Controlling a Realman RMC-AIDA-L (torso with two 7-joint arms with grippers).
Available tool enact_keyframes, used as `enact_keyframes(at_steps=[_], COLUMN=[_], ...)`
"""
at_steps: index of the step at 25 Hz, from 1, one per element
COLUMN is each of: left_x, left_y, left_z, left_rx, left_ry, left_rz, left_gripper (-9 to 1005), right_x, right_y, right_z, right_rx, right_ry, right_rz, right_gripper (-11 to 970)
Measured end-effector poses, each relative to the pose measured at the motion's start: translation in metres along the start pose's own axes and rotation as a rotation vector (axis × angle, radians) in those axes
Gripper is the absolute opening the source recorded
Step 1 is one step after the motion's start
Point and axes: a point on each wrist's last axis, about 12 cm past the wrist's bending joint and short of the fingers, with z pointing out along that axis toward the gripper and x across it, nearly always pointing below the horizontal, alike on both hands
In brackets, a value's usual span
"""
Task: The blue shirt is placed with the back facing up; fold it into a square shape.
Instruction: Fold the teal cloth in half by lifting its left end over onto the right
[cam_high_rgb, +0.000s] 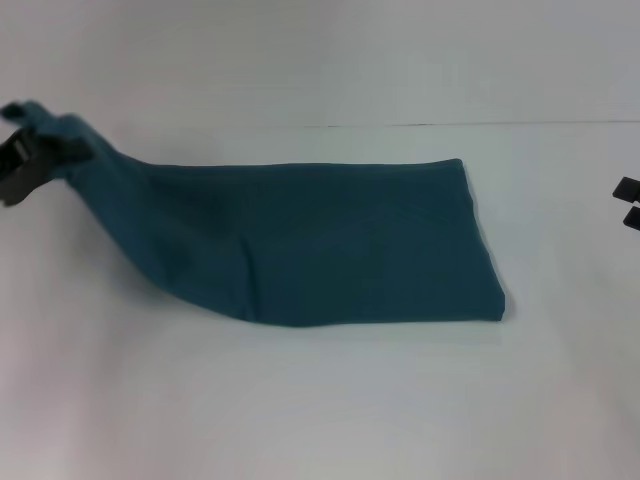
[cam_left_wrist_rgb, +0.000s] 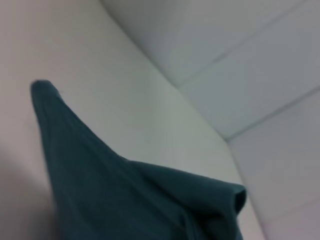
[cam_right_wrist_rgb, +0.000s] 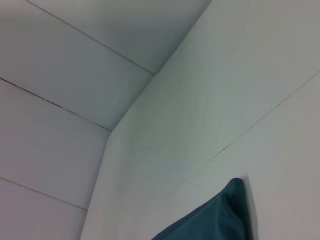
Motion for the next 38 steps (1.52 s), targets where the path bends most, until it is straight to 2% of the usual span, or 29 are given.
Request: enact_keyframes(at_steps=[4,5,6,7,10,15,21,26,28,32,35,38], left_x=[-0.005,-0.005,-0.004,-0.004,0.001,0.017,0.042,0.058,0.079,0.092,0.098,0.105], left_y=[-0.024,-0.024,-0.041,-0.043,-0.063,-0.096,-0.130,-0.139,-0.143,-0.147,-0.152,-0.156], left_z=[0.017,0.017,0.030,0.032,0.050,0.083,0.124,0.145,0.172,0.187,0.189,0.184], left_rx=[0.074,0.074,0.115,0.122,0.176,0.242,0.254,0.226,0.154,0.129,0.167,0.252], left_ry=[0.055,0.055,0.094,0.099,0.142,0.243,0.346,0.380,0.413,0.429,0.443,0.474], left_rz=[0.054,0.054,0.095,0.101,0.142,0.221,0.324,0.366,0.412,0.435,0.457,0.498], left_gripper=[27,27,27,27,28,28,27,28,28,28,27,27], right_x=[0.000,0.000,0.000,0.000,0.001,0.002,0.005,0.007,0.007,0.008,0.009,0.010], right_y=[0.001,0.001,0.001,0.002,0.001,0.001,0.000,0.000,-0.001,-0.001,-0.002,-0.004], right_z=[0.002,0.003,0.003,0.003,0.003,0.004,0.005,0.005,0.005,0.005,0.004,0.003], right_rx=[-0.002,-0.003,-0.003,-0.004,-0.004,-0.005,-0.004,-0.002,-0.001,-0.001,0.001,0.005], right_ry=[0.003,0.004,0.004,0.005,0.007,0.008,0.016,0.022,0.022,0.023,0.025,0.025], right_rz=[-0.003,-0.004,-0.004,-0.004,-0.001,0.002,0.009,0.011,0.012,0.014,0.021,0.025], right_gripper=[674,674,674,674,674,673,674,674,674,674,673,673])
